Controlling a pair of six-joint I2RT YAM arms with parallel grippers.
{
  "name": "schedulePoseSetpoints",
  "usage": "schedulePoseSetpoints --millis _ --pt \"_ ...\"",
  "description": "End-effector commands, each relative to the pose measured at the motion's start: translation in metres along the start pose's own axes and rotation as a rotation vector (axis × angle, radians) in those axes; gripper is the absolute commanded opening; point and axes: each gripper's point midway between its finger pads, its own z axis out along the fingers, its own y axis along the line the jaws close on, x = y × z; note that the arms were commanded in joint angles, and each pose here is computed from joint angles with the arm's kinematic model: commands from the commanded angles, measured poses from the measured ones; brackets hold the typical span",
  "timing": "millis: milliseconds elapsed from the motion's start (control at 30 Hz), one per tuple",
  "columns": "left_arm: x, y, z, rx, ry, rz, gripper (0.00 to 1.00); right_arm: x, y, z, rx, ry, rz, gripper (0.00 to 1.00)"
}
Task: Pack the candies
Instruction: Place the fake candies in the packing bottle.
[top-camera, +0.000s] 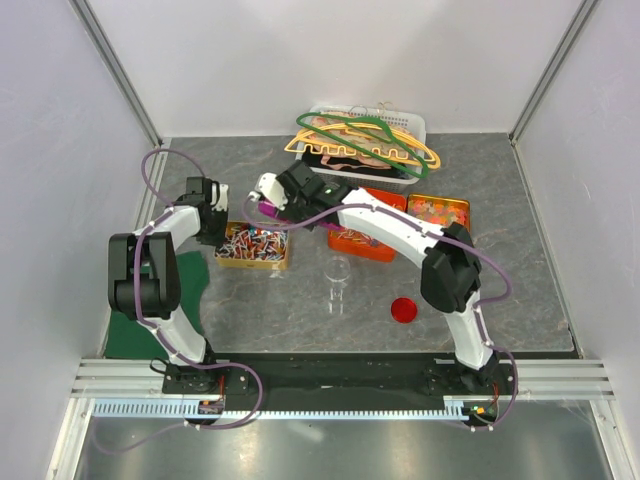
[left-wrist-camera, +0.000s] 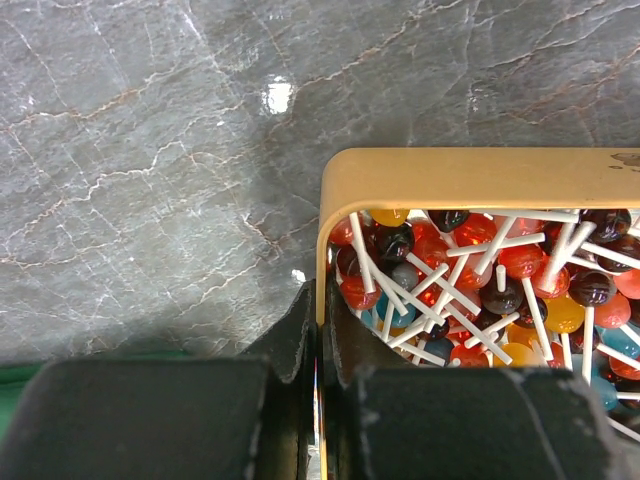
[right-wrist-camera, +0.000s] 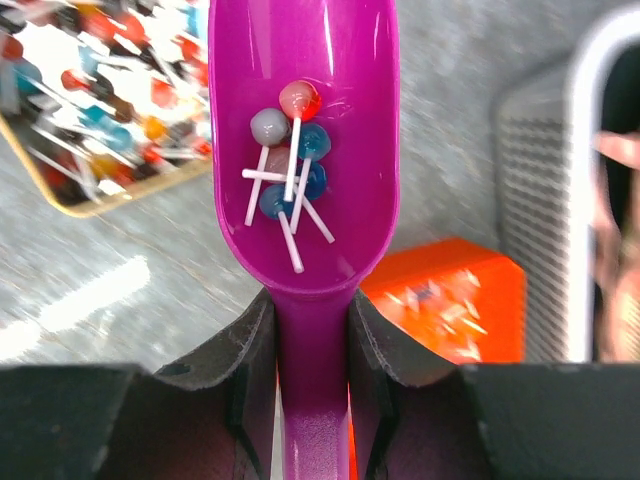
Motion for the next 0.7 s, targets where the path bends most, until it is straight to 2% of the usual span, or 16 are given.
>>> schedulePoseSetpoints --millis 0,267,500,667 --pt "-0.019 -0.005 -0.009 0.034 -0.077 -0.038 0.02 0.001 -0.045 -0.062 0.035 -0.074 -0.028 0.00" --pt "-0.017 -0.005 -0.004 0.041 -0.065 -0.041 0.02 0.047 -0.052 -0.124 -0.032 -0.060 -0.132 0.00" --pt "-0.017 -0.003 -0.003 0.033 -0.062 -0.035 0.02 0.095 -0.021 -0.154 -0.174 -0.012 -0.195 0.00" --pt "-0.019 0.000 -0.005 0.028 -0.072 -0.032 0.02 0.105 -0.003 -0.181 -0.234 -0.041 -0.222 0.00"
